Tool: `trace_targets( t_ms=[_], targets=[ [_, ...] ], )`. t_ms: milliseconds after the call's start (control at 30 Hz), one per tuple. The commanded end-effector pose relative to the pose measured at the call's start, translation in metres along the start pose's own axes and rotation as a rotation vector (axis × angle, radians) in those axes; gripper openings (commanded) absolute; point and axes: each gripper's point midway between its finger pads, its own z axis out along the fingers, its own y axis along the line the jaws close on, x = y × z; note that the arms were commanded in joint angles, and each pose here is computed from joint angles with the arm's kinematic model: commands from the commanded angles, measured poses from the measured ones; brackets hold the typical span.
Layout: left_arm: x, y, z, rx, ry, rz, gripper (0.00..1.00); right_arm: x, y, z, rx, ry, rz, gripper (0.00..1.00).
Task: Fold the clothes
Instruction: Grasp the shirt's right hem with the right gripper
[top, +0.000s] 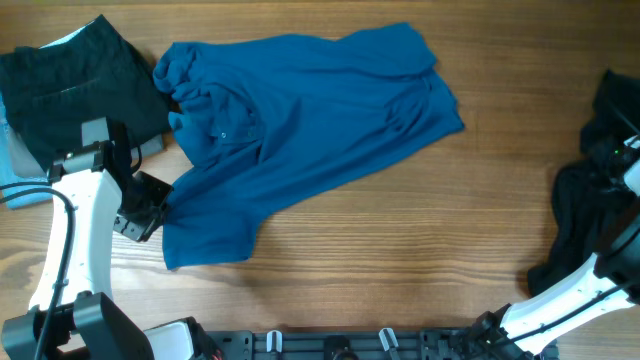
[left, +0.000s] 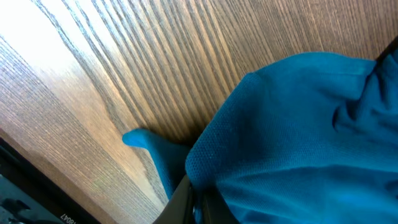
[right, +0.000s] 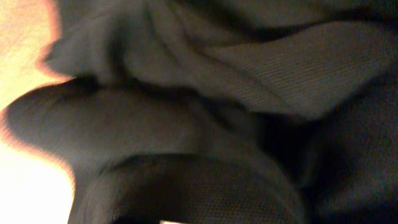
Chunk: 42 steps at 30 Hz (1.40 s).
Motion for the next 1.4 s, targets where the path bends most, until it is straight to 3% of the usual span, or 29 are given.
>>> trace_targets(
  t_ms=[0,100,333,500,833,1033,1367],
  targets=[
    [-0.005,0.005,-0.002,-0.015,-0.029,0.005,0.05,-0.001,0.083,-0.033,-0.369,0.044,-0.075,0.51],
    [-0.005,0.004,-0.002,-0.013,-0.03,0.005,0.05,0.022,0.127,-0.066,-0.466,0.127,-0.136,0.61],
    [-0.008,0.002,-0.002,-0.004,-0.039,0.005,0.05,0.163,0.179,-0.076,-0.406,0.499,-0.317,0.71],
    [-0.008,0.001,-0.002,-0.001,-0.042,0.006,0.05,0.216,0.187,-0.072,-0.288,0.546,-0.354,0.75],
    [-0.011,-0.002,-0.002,0.012,-0.055,0.005,0.05,0.228,0.22,-0.059,-0.302,0.424,-0.259,0.74],
    [-0.012,-0.002,-0.002,0.013,-0.055,0.005,0.05,0.218,0.208,-0.051,-0.218,0.364,-0.241,0.53],
    [-0.012,-0.003,-0.003,0.015,-0.058,0.005,0.05,0.219,0.211,-0.043,-0.224,0.356,-0.211,0.5]
  ],
)
